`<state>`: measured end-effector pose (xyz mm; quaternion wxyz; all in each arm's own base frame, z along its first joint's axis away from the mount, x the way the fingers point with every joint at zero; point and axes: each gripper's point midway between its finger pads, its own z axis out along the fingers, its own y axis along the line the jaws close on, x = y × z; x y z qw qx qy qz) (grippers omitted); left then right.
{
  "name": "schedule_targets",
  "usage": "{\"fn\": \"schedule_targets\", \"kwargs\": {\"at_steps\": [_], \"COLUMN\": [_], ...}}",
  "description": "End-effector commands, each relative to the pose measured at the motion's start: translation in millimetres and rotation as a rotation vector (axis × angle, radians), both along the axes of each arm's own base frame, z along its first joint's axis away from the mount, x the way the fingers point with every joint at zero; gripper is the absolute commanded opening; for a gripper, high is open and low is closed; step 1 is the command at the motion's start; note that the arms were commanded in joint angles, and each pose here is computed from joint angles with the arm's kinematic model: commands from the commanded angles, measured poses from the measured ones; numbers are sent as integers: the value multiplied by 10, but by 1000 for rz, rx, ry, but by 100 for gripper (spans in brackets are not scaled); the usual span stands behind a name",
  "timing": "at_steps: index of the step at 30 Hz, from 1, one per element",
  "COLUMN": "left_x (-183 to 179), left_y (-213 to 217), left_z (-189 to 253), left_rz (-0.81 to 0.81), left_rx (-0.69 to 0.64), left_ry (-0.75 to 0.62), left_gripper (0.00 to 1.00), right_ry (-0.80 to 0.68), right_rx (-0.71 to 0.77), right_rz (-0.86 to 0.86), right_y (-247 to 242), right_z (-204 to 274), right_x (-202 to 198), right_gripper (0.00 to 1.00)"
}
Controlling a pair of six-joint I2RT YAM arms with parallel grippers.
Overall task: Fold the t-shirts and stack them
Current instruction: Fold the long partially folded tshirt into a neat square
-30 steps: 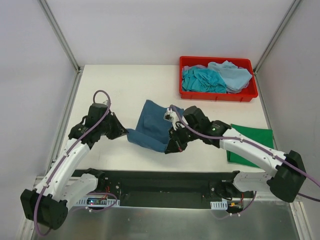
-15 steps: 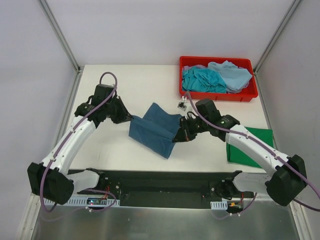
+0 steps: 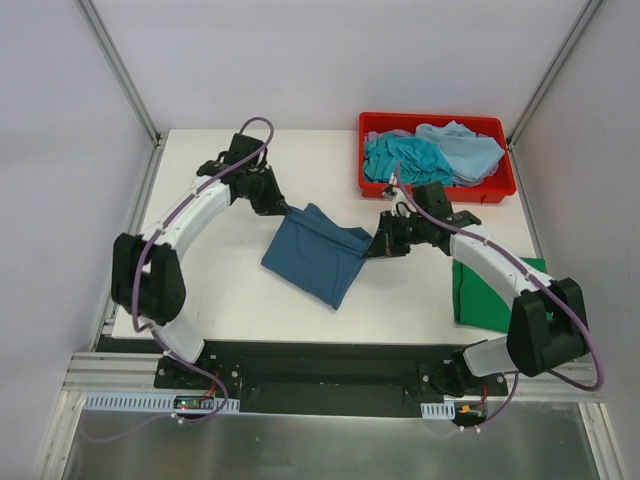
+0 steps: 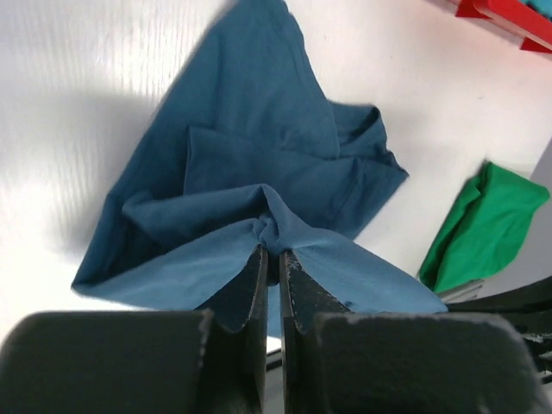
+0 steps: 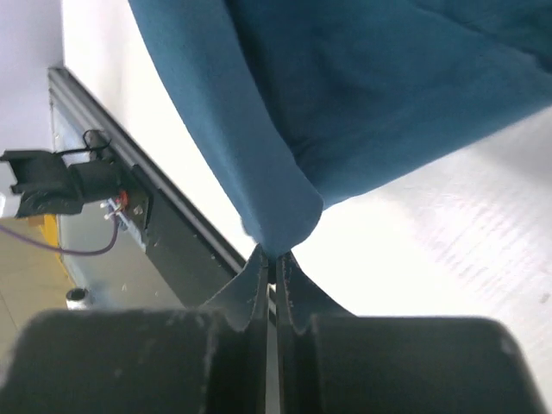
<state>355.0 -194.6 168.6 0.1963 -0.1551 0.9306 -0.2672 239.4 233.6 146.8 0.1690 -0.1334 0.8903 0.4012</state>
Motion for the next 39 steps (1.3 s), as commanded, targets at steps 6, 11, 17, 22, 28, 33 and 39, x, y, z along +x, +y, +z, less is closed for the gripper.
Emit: {"fn": "schedule_targets", "kwargs": {"at_steps": [6,11,17,22,28,33,39], "left_x": [759,934,1060,887,386,338,655], "left_y": [-121,-126,-127,-148,-389,-619,-803], "left_z": [-625,-947,-809,-397,-138,-271,-602], "left_rz": [-28,-17,-25,-41,-115,-167,-171], "left_rx": [121,169,186,161,132,93,88], "left_ry": [15,50,9,-60,-93,-53,-18], "left_gripper": [0,0,60,99,99,99,99], "right_ry": [-37,-65,-125,-183,-189,-140,-98], "right_rx": [-161,-277,-266,-176,25,42,-28], "right_rz": [-181,-196,-233,-246,-104,-132,-175], "right_y": [-339,-439,-418,-379,143,368,426], "right_z": [-564,-1019,-817,-335,34,-113,-513], "right_x": [702,1089,1245,1058,631,820,1192], "right_gripper": [2,7,56,71,96,96,96]}}
